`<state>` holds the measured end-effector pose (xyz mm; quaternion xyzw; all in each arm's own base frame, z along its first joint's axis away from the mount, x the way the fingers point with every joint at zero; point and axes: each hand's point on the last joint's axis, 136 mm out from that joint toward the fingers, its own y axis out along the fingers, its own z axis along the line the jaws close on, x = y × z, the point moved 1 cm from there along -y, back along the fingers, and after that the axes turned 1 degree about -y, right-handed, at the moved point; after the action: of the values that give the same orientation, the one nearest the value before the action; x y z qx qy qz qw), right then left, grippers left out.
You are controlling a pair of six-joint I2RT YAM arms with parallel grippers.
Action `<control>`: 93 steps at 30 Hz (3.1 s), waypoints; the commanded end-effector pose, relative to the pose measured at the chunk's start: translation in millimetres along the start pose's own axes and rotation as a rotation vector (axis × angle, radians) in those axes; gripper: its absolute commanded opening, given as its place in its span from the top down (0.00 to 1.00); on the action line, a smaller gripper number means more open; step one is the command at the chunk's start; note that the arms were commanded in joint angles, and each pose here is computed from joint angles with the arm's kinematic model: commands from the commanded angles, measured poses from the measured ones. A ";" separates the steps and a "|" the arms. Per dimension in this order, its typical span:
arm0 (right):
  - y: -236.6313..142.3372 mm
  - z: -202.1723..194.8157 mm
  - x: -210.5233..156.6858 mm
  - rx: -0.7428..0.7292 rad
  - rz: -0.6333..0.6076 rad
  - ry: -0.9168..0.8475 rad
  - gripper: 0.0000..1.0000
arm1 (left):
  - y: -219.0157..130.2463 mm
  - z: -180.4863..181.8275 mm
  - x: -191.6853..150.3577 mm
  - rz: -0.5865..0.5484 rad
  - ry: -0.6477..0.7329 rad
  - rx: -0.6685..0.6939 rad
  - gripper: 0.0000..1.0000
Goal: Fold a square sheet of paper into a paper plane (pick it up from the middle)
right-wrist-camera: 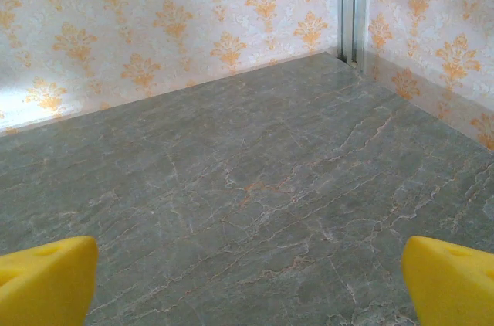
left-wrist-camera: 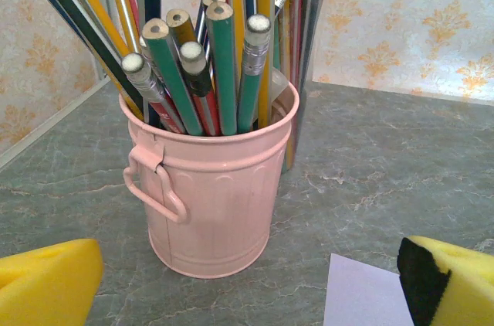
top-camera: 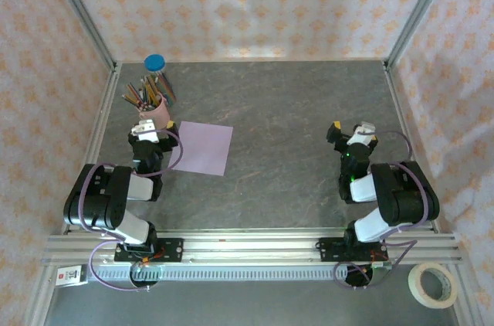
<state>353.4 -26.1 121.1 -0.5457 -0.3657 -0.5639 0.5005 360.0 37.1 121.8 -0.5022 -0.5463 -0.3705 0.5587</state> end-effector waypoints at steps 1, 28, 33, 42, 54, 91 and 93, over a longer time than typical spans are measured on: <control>3.5 -0.8 8.6 -0.009 -0.027 0.015 0.01 | 2.0 -1.0 8.6 -0.032 0.013 0.005 0.01; 4.3 -0.7 8.2 -0.008 -0.023 0.015 0.01 | 2.1 -0.6 8.5 -0.032 0.014 0.007 0.01; 3.6 -0.8 8.8 -0.007 -0.026 0.015 0.01 | 1.6 -0.4 9.7 -0.037 0.012 0.007 0.01; 17.9 24.7 46.3 0.001 0.063 0.015 0.01 | 2.9 19.1 38.1 0.016 -0.084 0.171 0.01; 12.1 173.4 22.3 0.304 0.566 0.263 0.19 | 16.6 -47.5 77.4 0.187 -0.485 -0.132 0.01; -38.4 313.9 -176.7 0.320 1.057 -0.228 0.73 | 26.0 -82.9 69.7 0.330 -0.546 -0.296 0.01; -37.2 291.4 -174.2 0.307 1.074 -0.238 0.72 | 27.4 -87.7 67.9 0.353 -0.549 -0.314 0.01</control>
<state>392.3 364.9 33.9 -0.5378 -0.2154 -0.1472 0.8017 411.0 -21.9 186.1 -0.7307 -0.5348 -0.1972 0.3757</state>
